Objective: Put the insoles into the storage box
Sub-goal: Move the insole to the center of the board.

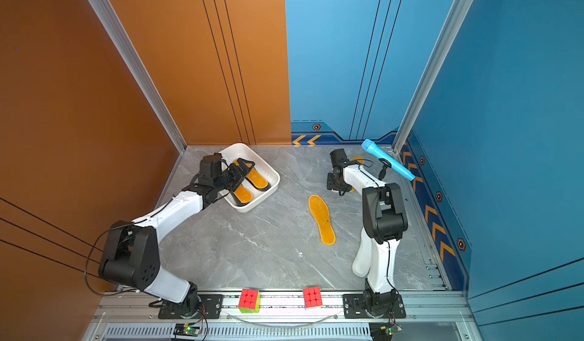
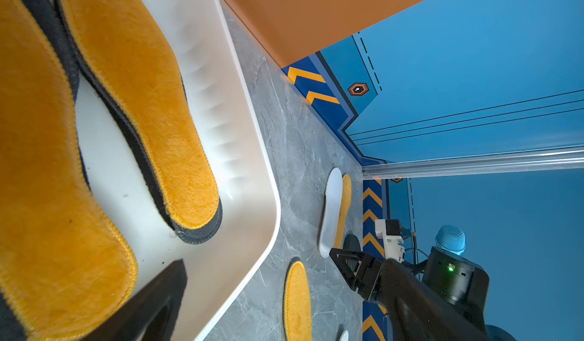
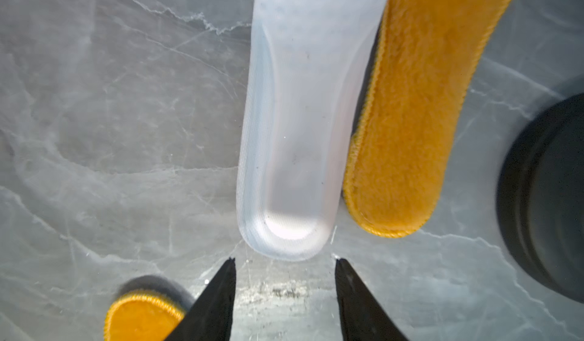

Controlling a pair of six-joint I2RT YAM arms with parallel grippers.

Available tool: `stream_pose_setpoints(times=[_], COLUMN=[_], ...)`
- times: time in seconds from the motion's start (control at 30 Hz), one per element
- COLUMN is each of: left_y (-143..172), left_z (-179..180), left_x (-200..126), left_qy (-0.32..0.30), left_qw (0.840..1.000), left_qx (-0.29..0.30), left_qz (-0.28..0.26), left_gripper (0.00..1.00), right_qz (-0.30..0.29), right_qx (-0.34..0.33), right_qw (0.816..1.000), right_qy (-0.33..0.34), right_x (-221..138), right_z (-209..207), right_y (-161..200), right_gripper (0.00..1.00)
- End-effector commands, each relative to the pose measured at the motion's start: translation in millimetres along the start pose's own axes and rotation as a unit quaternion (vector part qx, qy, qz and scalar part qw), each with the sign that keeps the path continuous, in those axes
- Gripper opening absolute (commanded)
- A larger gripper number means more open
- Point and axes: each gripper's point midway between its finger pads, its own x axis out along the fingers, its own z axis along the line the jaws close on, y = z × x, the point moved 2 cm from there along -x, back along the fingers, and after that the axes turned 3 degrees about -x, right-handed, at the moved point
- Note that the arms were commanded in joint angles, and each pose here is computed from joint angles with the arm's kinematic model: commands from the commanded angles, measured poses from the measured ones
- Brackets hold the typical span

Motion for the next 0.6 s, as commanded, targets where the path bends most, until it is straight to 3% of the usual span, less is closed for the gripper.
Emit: stream_pose_setpoints(times=[0.0,0.3,0.47,0.57], left_y=[-6.1,-5.3,-4.3,-3.3], left_z=[-4.0,-3.3,-0.9,0.5], left_x=[-8.2,-8.2,-6.4,-5.4], left_qy=[0.004,0.003,0.000,-0.002], left_qw=[1.000,1.000,1.000,1.000], left_qx=[0.002,-0.001,-0.003,-0.004], left_qz=[-0.016,-0.017,-0.015,-0.013], left_gripper=[0.98,0.97,0.98,0.98], right_qz=[-0.010,0.021,0.046,0.059], right_qx=[0.001,-0.026,-0.048,-0.093], right_qw=[1.000,0.999,0.997,0.991], right_qy=[0.001,-0.023,-0.048,-0.077], right_x=[10.1,30.8,33.7,27.7], right_z=[9.9,36.5,51.0,67.7], right_y=[-12.1,-4.1,17.8,35.1], right_gripper=[0.52,0.52,0.51,0.50])
